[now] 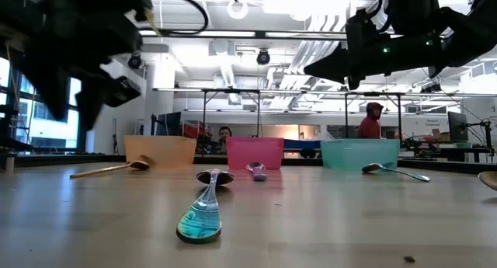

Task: Sort silverware by color (type)
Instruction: Put the bottom purple spoon into the green bin

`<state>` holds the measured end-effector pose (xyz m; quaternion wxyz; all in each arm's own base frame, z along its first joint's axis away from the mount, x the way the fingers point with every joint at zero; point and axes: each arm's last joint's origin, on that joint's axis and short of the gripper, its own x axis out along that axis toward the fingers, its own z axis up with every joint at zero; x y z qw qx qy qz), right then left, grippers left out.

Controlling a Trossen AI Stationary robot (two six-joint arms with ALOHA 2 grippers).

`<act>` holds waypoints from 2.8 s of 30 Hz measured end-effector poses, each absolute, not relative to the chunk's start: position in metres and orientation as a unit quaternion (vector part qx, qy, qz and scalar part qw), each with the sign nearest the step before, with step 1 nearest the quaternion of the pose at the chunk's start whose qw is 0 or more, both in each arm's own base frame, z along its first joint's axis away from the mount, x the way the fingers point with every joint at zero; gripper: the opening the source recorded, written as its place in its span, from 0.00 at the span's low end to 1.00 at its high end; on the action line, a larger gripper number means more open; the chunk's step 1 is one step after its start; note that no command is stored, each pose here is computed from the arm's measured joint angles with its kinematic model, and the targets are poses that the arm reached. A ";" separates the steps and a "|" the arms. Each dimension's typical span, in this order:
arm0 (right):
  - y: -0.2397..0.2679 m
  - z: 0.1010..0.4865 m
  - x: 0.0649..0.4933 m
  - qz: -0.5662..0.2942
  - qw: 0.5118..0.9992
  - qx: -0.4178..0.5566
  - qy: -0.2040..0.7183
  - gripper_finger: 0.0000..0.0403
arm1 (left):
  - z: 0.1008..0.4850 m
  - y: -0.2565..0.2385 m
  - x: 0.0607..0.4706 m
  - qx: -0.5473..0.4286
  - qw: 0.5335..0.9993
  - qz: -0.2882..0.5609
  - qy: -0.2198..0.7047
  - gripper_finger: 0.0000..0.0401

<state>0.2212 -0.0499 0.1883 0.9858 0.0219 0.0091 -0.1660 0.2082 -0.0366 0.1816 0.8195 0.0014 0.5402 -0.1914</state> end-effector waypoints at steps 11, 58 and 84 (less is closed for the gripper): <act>-0.053 0.187 0.220 -0.173 0.985 0.008 0.019 0.00 | 0.188 -0.089 0.205 -0.009 0.832 -0.245 0.498 0.37; -0.064 0.183 0.218 -0.194 0.979 -0.040 0.049 0.00 | 0.119 -0.176 0.184 0.094 0.768 -0.232 0.589 0.31; -0.063 0.182 0.218 -0.173 0.984 -0.018 0.050 0.00 | 0.139 -0.049 0.225 -0.139 0.902 -0.023 0.408 0.00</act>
